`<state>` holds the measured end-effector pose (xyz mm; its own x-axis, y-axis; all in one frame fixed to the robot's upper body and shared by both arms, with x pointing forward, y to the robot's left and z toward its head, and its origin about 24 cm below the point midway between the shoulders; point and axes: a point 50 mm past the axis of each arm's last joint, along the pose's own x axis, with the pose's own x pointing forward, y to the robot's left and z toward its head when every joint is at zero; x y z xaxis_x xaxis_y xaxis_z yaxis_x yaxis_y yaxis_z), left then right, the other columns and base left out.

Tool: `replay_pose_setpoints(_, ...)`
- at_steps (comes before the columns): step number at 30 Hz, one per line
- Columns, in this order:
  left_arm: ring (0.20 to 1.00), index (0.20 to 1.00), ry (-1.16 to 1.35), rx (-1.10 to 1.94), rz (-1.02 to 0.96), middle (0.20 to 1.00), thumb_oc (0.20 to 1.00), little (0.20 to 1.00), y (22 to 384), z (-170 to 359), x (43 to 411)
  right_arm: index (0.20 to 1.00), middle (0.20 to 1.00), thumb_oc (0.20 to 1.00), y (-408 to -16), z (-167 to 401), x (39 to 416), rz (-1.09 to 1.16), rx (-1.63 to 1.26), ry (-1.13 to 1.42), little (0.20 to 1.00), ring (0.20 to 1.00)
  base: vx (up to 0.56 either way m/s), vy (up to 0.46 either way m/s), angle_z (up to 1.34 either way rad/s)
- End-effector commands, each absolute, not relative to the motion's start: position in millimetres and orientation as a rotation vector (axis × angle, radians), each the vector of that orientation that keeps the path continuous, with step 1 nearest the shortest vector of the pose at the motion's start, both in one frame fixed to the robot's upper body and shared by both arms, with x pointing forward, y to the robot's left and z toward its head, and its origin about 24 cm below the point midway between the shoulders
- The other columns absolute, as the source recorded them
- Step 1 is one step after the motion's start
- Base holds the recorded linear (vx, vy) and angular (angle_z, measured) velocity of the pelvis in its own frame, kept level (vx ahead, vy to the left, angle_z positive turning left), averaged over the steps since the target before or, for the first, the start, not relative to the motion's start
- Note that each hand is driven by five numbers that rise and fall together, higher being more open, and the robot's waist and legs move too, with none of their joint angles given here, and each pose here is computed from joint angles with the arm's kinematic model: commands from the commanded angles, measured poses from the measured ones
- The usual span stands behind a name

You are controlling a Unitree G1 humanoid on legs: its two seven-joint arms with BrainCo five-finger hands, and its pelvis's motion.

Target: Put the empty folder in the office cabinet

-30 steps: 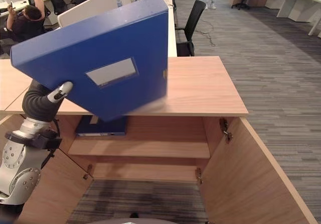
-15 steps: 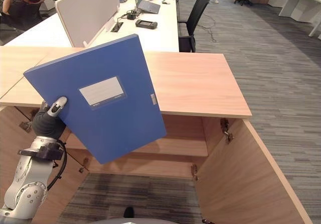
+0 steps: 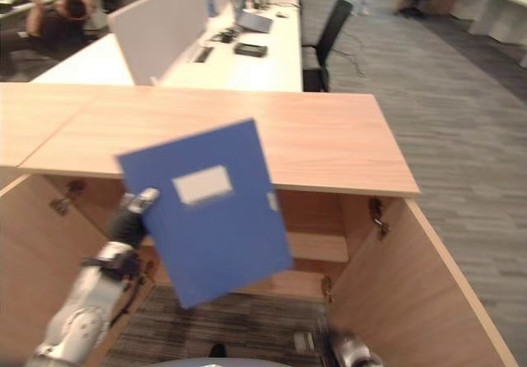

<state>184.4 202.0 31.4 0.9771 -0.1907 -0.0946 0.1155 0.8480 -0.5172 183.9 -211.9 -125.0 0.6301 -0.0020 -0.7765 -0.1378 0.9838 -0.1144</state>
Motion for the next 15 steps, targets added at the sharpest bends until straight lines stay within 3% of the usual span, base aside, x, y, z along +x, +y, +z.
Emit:
replay_pose_setpoints(1, 0.2, 0.2, -0.029, -0.519, -0.197, 0.2, 0.2, 0.2, 218, 69, 199, 1.0, 1.0, 1.0, -225, -123, 172, 0.044, -0.11, 0.869, 1.0, 1.0, 0.0, 0.0, 0.0)
replay_pose_setpoints(11, 0.2, 0.2, 0.014, -0.463, -0.11, 0.2, 0.2, 0.2, 240, 57, 191, 1.0, 1.0, 1.0, -252, -74, 186, 0.014, -0.031, 0.604, 1.0, 1.0, 0.0, 0.003, -0.03)
replay_pose_setpoints(15, 0.2, 0.2, 0.007, -0.453, -0.109, 0.2, 0.2, 0.2, 242, 58, 191, 1.0, 1.0, 1.0, -257, -73, 184, 0.005, -0.05, 0.609, 1.0, 1.0, 0.0, 0.0, 0.0)
